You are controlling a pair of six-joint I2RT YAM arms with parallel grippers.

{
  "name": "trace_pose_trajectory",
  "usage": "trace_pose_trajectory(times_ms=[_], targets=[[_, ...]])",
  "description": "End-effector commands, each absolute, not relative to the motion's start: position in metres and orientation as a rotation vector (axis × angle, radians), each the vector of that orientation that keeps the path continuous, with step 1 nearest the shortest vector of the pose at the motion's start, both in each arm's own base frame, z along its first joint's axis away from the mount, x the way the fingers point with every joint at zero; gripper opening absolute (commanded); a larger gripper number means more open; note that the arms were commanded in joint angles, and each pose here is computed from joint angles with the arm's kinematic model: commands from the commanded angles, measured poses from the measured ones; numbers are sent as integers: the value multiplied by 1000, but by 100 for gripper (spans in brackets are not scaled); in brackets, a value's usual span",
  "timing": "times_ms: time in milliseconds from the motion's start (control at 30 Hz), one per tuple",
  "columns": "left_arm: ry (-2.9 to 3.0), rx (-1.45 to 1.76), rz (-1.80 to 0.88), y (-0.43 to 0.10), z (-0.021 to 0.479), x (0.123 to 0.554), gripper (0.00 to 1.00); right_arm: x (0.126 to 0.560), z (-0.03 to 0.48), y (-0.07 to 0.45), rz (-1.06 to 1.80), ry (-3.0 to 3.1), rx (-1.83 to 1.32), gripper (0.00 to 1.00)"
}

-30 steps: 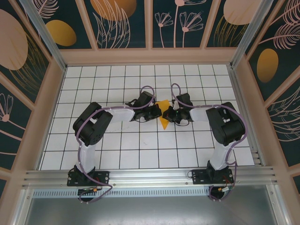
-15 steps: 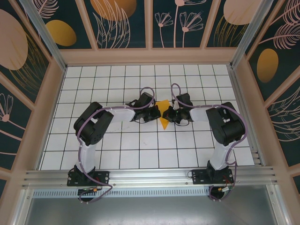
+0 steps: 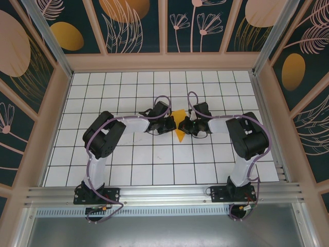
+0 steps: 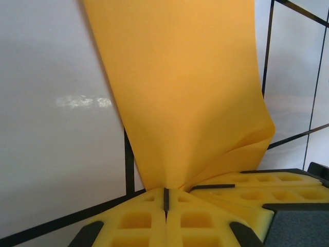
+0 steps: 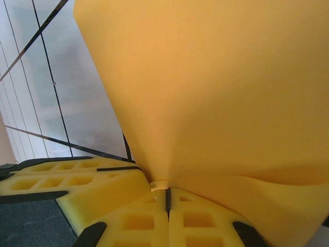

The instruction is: Fold a paper plane with a square sheet of paper (pick it up from the middle)

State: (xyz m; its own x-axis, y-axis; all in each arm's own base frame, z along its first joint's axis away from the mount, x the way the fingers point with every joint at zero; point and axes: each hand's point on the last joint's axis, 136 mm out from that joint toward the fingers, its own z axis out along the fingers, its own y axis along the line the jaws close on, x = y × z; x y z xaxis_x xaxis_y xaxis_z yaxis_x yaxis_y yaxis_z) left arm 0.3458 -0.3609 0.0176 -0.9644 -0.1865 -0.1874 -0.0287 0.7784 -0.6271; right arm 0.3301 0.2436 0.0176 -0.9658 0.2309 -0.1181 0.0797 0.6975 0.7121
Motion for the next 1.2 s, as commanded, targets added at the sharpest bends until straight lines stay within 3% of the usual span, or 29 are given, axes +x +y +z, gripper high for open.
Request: trace_pose_trajectory(times_ms=[0, 433, 1167], targets=[[2755, -144, -859, -354, 10, 348, 0, 317, -8, 231, 1049, 2790, 317, 0], [2655, -124, -958, -364, 47, 355, 0, 317, -9, 231, 1049, 2793, 318, 0], [2721, -134, -1048, -371, 27, 339, 0, 317, -10, 230, 1048, 2793, 324, 0]])
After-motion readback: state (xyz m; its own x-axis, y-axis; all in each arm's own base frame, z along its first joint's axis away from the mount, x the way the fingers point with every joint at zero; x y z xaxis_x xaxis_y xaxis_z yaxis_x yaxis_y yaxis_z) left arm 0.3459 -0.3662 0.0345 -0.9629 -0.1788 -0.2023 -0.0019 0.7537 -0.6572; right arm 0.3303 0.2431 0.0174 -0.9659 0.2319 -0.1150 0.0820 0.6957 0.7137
